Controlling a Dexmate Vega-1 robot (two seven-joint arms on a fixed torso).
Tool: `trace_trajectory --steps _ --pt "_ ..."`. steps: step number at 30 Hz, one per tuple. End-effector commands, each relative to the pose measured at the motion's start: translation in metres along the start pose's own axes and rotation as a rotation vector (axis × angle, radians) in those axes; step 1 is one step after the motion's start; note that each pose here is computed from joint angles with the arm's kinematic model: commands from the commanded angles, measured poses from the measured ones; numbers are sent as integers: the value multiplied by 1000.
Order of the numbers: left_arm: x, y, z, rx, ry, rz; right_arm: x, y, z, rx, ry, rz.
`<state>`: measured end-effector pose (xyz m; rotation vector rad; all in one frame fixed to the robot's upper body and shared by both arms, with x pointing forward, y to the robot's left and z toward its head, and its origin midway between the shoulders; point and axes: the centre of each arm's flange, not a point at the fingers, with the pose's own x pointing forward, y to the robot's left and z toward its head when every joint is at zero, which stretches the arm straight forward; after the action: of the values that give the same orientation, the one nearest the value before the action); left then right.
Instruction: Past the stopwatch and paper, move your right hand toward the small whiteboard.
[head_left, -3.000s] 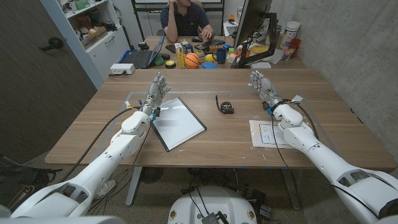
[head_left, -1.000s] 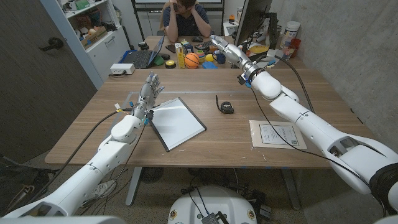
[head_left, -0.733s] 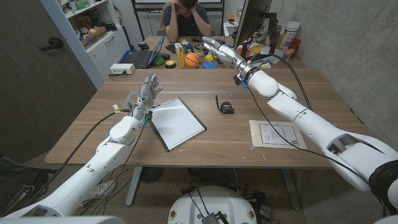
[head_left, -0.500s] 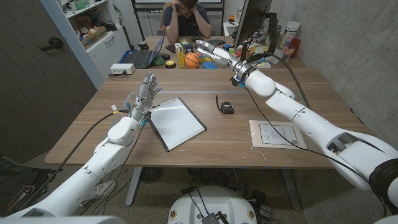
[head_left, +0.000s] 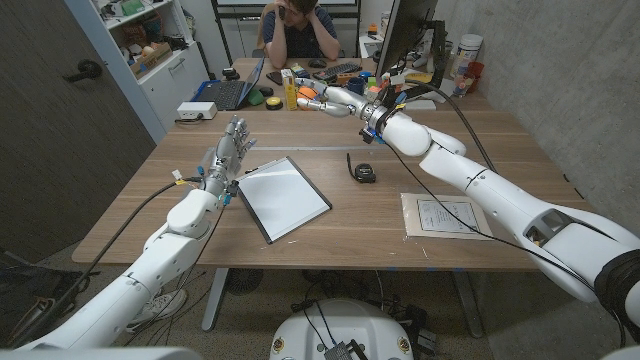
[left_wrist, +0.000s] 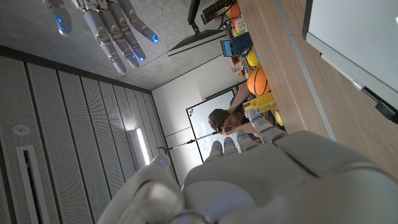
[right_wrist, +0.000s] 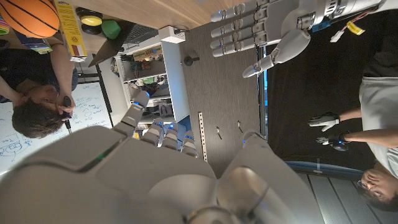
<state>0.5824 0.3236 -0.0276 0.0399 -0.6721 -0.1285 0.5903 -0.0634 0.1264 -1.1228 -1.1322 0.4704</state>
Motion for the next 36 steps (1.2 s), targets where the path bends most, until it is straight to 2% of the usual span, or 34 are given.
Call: trace_trajectory --steps 1,10,22,36 --pt "-6 11 5 19 6 14 21 26 16 -67 -36 98" --pt "-3 16 7 29 15 6 30 48 24 -157 -26 168" --pt "5 14 9 37 14 -9 38 68 25 -257 -22 294" --pt "7 11 13 47 13 -8 33 96 20 -296 -39 374"
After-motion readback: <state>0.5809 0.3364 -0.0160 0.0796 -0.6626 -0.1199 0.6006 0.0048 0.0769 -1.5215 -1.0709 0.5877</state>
